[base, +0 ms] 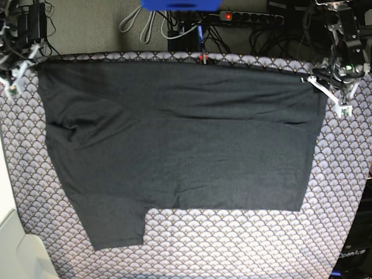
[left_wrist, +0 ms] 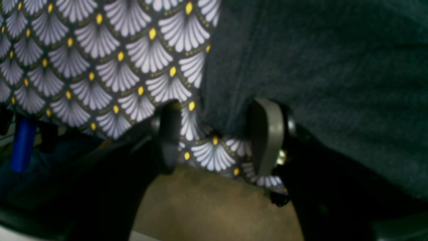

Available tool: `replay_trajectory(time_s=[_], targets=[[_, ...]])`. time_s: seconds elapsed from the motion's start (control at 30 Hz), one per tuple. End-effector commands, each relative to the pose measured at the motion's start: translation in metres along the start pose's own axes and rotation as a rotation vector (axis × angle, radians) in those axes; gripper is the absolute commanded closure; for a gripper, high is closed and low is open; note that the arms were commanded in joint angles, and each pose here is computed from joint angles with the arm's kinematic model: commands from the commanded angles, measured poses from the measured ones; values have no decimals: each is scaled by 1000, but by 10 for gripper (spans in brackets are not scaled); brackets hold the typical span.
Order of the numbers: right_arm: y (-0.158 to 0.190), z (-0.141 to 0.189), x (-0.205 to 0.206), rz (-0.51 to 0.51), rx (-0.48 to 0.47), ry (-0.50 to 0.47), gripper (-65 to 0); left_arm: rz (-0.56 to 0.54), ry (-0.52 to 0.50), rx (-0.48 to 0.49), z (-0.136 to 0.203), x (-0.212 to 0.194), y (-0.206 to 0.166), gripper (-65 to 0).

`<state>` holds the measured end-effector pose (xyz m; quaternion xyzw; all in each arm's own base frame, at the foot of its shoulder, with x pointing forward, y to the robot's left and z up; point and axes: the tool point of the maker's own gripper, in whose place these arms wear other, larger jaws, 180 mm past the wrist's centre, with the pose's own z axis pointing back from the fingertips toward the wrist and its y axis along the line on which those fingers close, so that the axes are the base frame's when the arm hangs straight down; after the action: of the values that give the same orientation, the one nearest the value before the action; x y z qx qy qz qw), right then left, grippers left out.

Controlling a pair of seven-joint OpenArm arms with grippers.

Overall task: Fold the T-shirt properly
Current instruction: 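Lower the collar edge and open both grippers, then move the right gripper toward the sleeve near the hem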

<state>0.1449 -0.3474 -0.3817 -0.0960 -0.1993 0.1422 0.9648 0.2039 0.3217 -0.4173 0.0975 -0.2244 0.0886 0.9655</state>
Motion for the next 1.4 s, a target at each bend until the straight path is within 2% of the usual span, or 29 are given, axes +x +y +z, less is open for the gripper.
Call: replay_trajectory(time_s=[0.0,0.27,0.43,0.6,0.7,0.83,0.93,1.03,1.2,1.37], targets=[[-11,6,5,1,-28,-20,-277,-8,-39,29,6,13,11,-326],[-49,23,3,-64,-132,-48,-277,72,-82,103,16,24,51,-327],[-72,30,36,-46,-182,-116,-277,138,-148,133,25,47,69,-327],[-93,35,103,-56,-215,-271,-277,142,-189,128,29,63,66,-327],[-106,16,137,-61,-198,-286,-277,134,-231,126,38,75,62,-327],[-119,-30,174,-99,-166,-208,-277,125,-269,128,47,84,60,-327],[-112,-51,216,-115,-105,-238,-277,120,-292,131,52,90,60,-327],[-103,-62,249,-131,-49,-308,-277,118,-301,131,54,92,60,-327],[-69,-77,305,-83,35,-395,-277,123,-318,127,55,99,58,-327],[-35,-90,332,-99,131,-515,-280,138,-317,116,54,97,53,-327]])
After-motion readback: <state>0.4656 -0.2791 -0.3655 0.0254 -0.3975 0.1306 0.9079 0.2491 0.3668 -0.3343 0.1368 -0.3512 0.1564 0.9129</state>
